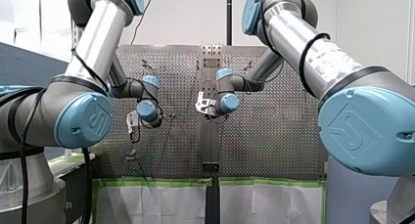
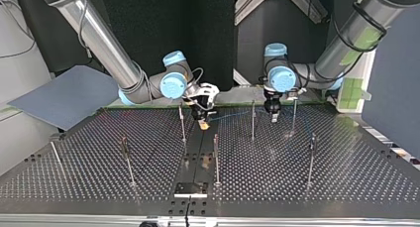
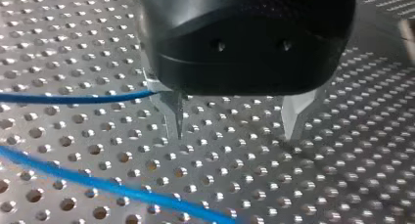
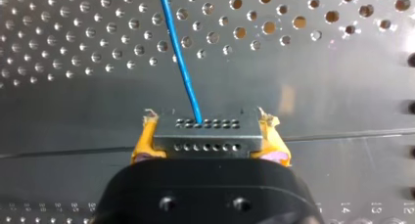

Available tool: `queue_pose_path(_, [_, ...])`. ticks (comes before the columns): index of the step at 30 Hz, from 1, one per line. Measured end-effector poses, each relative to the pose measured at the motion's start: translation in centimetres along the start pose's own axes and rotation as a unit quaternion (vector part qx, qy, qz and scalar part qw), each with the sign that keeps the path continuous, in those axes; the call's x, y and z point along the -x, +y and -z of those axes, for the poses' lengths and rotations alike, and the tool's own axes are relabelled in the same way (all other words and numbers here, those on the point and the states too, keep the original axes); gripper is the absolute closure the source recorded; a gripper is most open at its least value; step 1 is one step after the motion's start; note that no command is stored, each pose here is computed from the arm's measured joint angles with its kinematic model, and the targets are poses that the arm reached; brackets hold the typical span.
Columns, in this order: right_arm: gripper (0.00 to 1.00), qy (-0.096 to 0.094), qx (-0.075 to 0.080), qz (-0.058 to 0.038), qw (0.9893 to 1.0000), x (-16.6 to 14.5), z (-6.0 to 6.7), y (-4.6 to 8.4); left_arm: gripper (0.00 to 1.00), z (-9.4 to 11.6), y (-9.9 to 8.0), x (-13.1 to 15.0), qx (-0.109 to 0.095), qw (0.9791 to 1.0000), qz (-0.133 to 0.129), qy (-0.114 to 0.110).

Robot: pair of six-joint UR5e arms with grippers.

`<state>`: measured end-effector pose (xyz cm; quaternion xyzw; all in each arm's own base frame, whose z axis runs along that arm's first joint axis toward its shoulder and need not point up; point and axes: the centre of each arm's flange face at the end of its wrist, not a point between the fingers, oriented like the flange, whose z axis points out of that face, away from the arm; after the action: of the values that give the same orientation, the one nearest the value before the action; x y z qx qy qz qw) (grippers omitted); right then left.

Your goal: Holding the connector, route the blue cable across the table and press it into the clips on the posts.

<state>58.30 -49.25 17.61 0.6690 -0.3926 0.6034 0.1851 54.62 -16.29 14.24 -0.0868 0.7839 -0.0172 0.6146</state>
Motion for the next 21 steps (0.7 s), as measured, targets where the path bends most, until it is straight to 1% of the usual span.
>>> queue_pose_path(3, [1.00, -0.004, 0.001, 0.0004, 1.0000, 0.1, 0.1, 0.0, 0.00, 1.1, 0.2, 0.1, 0.011, 0.9999, -0.002, 0.003])
queue_pose_path(7, [1.00, -0.008, 0.002, 0.0006, 1.0000, 0.2, 0.2, 0.0, 0.00, 2.5, 0.2, 0.6, 0.013, 0.9998, 0.013, -0.010])
queue_pose_path(11, [1.00, -0.010, 0.001, 0.0007, 1.0000, 0.2, 0.2, -0.2, 0.00, 3.9, -0.3, 1.1, 0.005, 0.9994, 0.021, -0.027])
queue_pose_path(16, [1.00, -0.012, 0.001, 0.0006, 0.9999, 0.3, 0.3, -0.2, 0.00, 5.9, -1.2, 1.6, -0.009, 0.9988, 0.022, -0.043])
queue_pose_path(21, [1.00, -0.016, 0.002, 0.0005, 0.9999, 0.4, 0.3, -0.2, 0.00, 7.6, -1.7, 1.0, -0.018, 0.9986, 0.021, -0.046])
